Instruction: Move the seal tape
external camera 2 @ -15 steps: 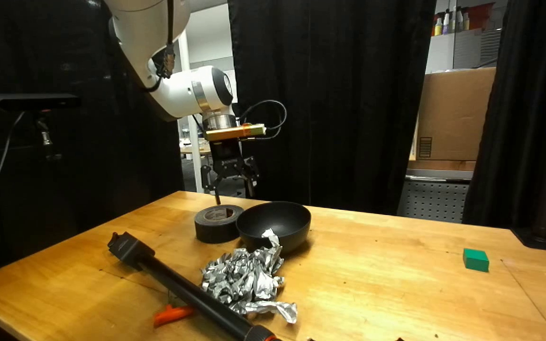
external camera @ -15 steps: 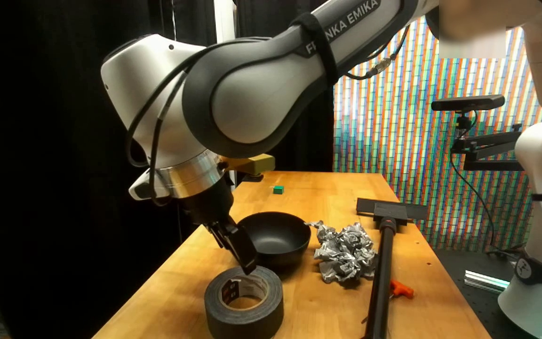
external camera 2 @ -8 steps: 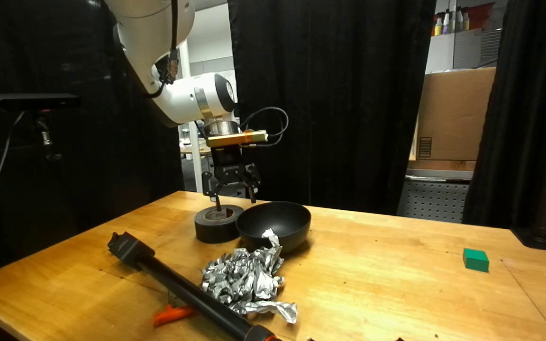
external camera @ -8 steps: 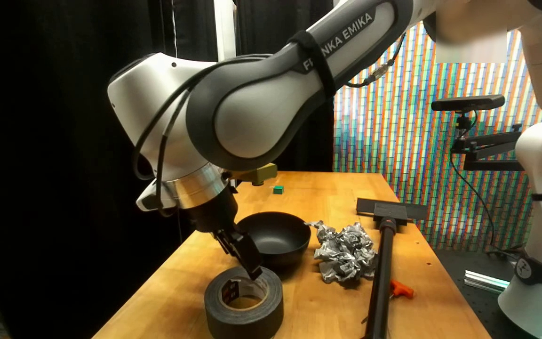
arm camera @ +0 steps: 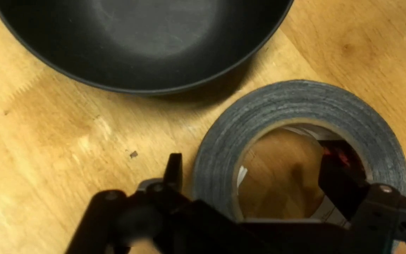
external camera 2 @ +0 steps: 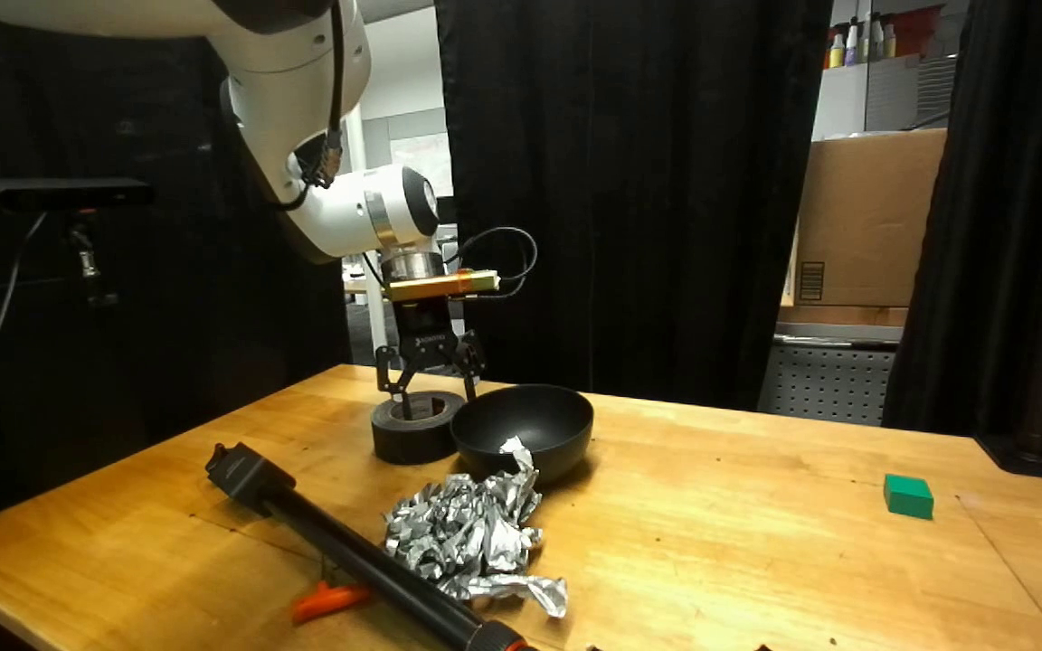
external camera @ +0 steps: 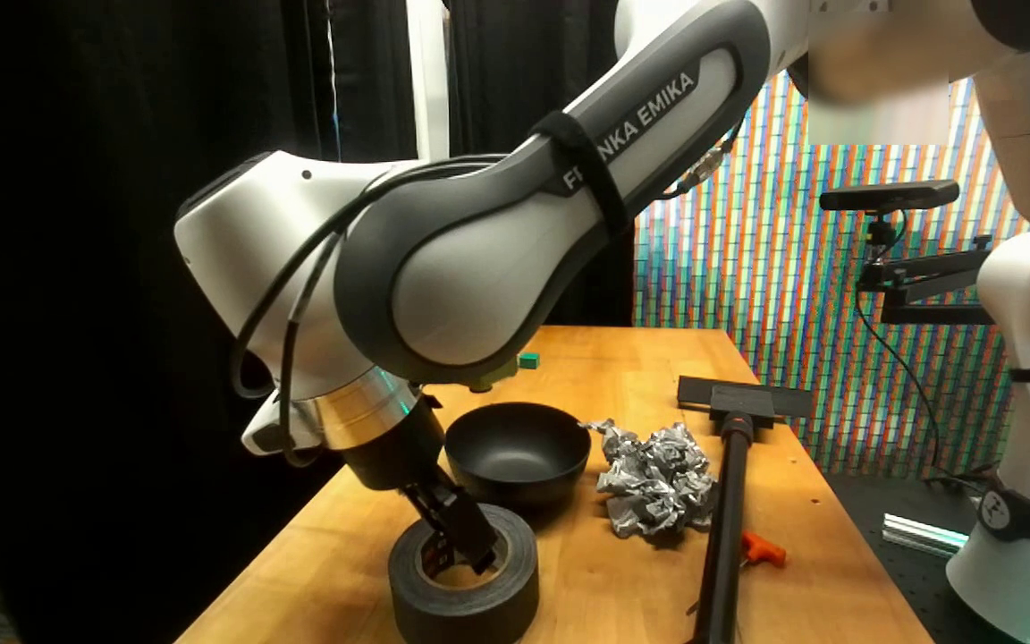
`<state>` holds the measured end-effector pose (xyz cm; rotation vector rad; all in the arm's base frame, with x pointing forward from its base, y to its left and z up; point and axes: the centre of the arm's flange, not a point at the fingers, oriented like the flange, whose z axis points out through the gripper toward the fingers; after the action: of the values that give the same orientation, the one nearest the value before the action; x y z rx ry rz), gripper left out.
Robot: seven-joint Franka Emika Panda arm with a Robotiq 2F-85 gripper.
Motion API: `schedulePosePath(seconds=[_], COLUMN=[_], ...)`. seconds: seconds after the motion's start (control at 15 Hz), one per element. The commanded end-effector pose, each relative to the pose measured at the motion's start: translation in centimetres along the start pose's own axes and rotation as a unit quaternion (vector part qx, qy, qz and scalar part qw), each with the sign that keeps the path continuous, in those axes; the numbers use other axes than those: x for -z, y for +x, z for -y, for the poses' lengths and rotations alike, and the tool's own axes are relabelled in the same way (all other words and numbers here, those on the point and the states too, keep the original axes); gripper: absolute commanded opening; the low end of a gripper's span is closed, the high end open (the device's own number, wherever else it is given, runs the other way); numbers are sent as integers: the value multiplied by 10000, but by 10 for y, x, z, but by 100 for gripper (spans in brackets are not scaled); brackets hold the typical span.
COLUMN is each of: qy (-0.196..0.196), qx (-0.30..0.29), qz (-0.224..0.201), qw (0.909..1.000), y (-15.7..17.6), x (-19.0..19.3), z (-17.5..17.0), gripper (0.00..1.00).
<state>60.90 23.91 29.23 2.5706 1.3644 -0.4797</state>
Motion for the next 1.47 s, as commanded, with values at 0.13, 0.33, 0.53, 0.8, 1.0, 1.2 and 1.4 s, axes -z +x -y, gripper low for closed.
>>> schedulePosePath(seconds=[0.13,0.33,0.53,0.8,1.0,1.2,1.4], qy=[-146,-205,-272,-312,-367,-490,-650], qx=[147,166,163,132,61,-50,-261], qz=[2,12,16,-1,-56,-133,-287], qw=[9998,9997,9995,9994,9993,9987,9971], y=[34,39,40,41,37,27,14], x=[12,13,16,17,27,51,80], z=[-11,-13,-16,-17,-13,-6,3], gripper=[68,44,22,8,8,8,8])
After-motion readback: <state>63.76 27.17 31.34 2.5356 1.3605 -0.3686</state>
